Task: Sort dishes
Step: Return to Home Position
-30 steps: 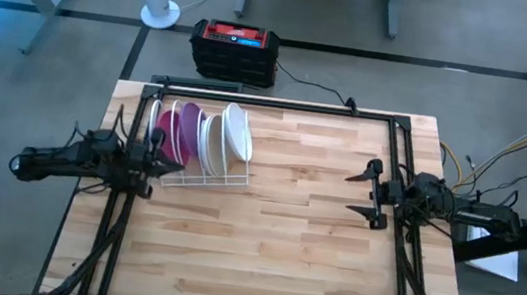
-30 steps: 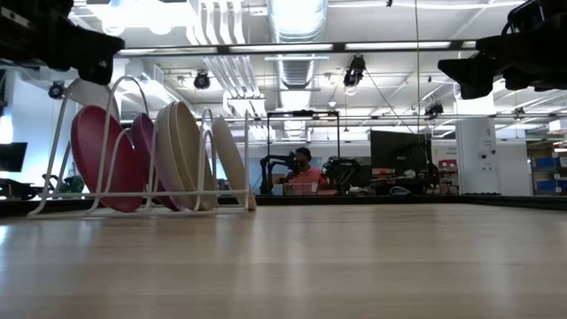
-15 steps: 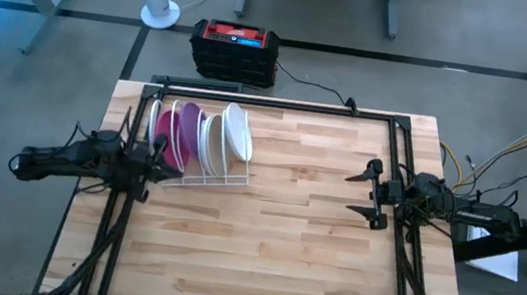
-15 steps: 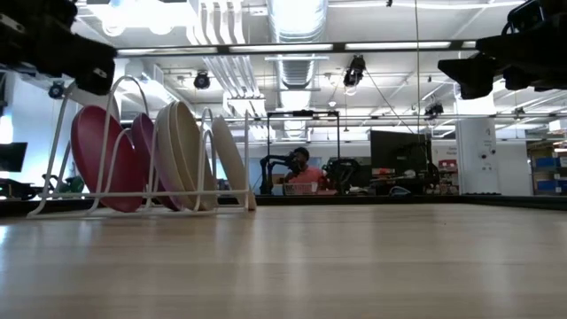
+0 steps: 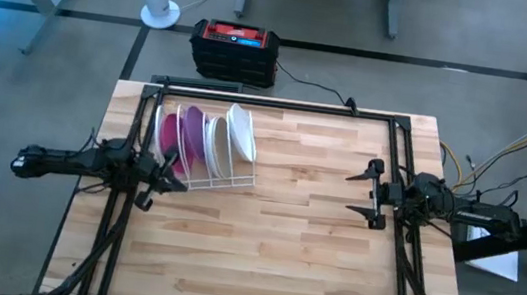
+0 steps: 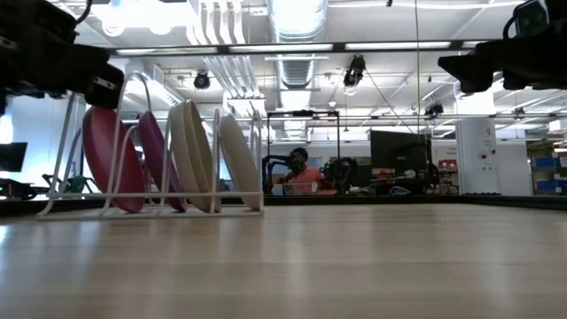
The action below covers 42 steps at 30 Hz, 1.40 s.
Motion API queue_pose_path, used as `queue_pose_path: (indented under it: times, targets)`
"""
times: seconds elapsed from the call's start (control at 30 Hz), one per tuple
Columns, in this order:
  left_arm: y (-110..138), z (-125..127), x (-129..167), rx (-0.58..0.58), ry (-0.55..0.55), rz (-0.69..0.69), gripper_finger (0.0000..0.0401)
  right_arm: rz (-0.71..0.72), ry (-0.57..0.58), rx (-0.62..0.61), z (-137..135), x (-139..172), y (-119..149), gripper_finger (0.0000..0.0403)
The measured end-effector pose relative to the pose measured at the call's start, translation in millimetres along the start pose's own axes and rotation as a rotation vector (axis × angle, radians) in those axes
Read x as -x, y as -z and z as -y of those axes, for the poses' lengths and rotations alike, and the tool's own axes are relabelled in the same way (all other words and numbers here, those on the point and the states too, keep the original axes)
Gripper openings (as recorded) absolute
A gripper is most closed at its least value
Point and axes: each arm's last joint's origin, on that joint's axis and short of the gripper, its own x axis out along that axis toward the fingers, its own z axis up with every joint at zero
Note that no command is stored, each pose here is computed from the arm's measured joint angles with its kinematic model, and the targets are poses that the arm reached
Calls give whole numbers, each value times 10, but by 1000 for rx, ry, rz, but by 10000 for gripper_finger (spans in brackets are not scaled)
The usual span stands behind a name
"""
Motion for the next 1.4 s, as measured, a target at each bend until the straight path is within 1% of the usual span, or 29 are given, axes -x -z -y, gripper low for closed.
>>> queue_pose_path:
  times: [0.07, 0.1, 0.17, 0.23, 0.3, 0.33, 0.4, 0.47, 0.5, 0.57, 0.63, 0.7, 0.83, 1.07, 1.2, 1.23, 1.27, 1.37, 1.4]
  targets:
    - [-27, 7, -12, -18, -8, 31, 0, 0, 0, 1, 0, 0, 0, 344]
    - [-67, 2, -12, -45, -51, 50, 0, 0, 0, 1, 0, 0, 0, 344]
    - [-175, -23, 4, -122, -175, 55, 0, 0, 0, 1, 0, 0, 0, 344]
    - [-288, -42, 33, -216, -281, 17, 0, 0, 0, 0, 0, 0, 0, 344]
    - [-443, -60, 83, -273, -410, -13, 0, 0, 0, 0, 0, 0, 0, 344]
    - [-545, -71, 123, -294, -503, -21, 0, 1, 0, 1, 0, 0, -1, 344]
    - [-702, -108, 233, -289, -774, -57, 0, 0, 1, -1, 0, 0, -1, 344]
    - [-766, -144, 334, -277, -1052, -127, 0, 1, 1, -7, 0, 0, -1, 344]
    - [-771, -159, 355, -287, -1144, -137, 0, 1, 1, -7, 0, 0, -1, 344]
    - [-833, -168, 398, -312, -1280, -124, 0, 0, 0, -7, 0, 0, 0, 344]
    - [-879, -172, 447, -267, -1428, -77, 0, 1, 1, -7, 0, 0, -1, 344]
    - [-848, -183, 472, -246, -1564, -91, 0, 2, 1, -7, 1, -1, -2, 344]
    - [-895, -196, 548, -242, -1758, -78, 0, 2, 1, -7, 1, -1, -3, 344]
    - [-830, -255, 667, -195, -2009, -47, 0, 1, 1, -8, 1, -2, -2, 344]
    - [-814, -284, 711, -171, -2100, -9, 0, 1, 1, -9, 1, -2, -2, 344]
    - [-811, -291, 712, -167, -2096, 14, 0, 1, 1, -9, 1, -2, -2, 344]
    - [-812, -299, 703, -184, -2058, 33, 0, 1, 1, -9, 1, -2, -2, 344]
    - [-899, -297, 661, -244, -1831, 159, 0, 1, 1, -9, 1, -2, -2, 344]
    - [-938, -286, 663, -240, -1793, 202, 0, 1, 0, -9, 1, -2, -2, 344]
